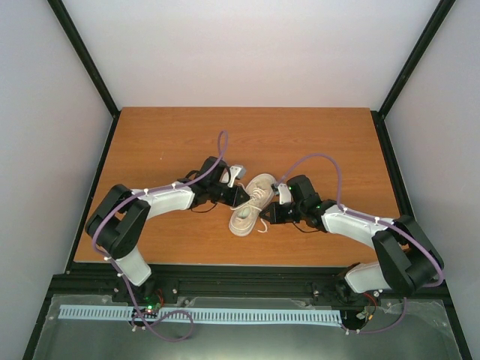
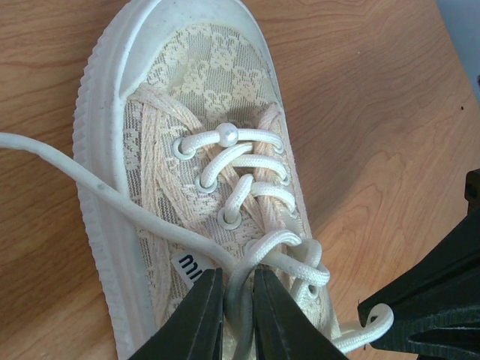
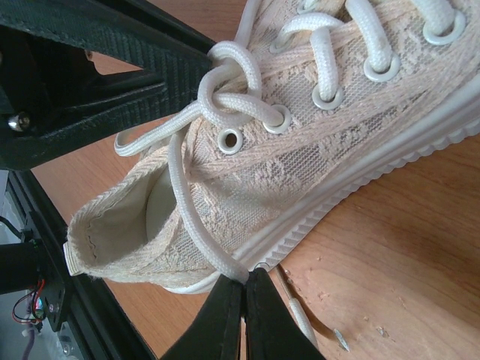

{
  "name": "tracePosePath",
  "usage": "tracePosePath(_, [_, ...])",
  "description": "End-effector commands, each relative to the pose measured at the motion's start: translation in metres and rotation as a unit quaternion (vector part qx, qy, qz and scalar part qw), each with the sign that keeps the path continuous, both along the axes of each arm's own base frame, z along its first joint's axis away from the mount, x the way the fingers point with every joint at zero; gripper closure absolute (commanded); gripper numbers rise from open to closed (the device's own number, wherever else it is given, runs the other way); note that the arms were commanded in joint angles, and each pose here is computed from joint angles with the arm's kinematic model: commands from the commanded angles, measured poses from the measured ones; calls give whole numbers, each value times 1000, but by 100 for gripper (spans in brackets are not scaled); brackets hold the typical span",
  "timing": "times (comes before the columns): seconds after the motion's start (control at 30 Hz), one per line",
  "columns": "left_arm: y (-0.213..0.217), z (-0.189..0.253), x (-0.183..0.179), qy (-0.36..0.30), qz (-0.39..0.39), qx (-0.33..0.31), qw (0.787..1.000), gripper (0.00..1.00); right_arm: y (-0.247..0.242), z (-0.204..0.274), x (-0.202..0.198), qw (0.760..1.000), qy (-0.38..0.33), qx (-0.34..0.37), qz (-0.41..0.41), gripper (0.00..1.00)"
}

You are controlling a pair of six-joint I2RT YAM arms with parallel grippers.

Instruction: Tie the shoes

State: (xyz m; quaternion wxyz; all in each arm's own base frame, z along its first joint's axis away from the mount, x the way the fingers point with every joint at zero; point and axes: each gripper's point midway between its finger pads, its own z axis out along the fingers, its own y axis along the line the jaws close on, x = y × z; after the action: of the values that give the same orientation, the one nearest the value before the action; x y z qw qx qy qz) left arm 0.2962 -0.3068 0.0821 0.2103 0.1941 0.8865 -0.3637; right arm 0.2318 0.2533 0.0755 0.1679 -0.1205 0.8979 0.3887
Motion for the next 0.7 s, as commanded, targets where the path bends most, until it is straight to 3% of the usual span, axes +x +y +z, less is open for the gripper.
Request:
tracePosePath(0.0, [-9,14,15,-17,-1,-23,1000,85,4,2,1,1000,-6,5,4,97])
tracePosePath(0.13, [-10,18,15,-24,-1,-30,999,99,3,7,3,1000,-13,6,-3,97])
tracePosePath(0.33, [-2,37,19,-69,19,-42,997,99,3,25,12,999,-37,12,-17,97])
tracePosePath(0.67, [3,36,16,-78,24,-37,996,99,21,49,37,996,-83,14,-26,97])
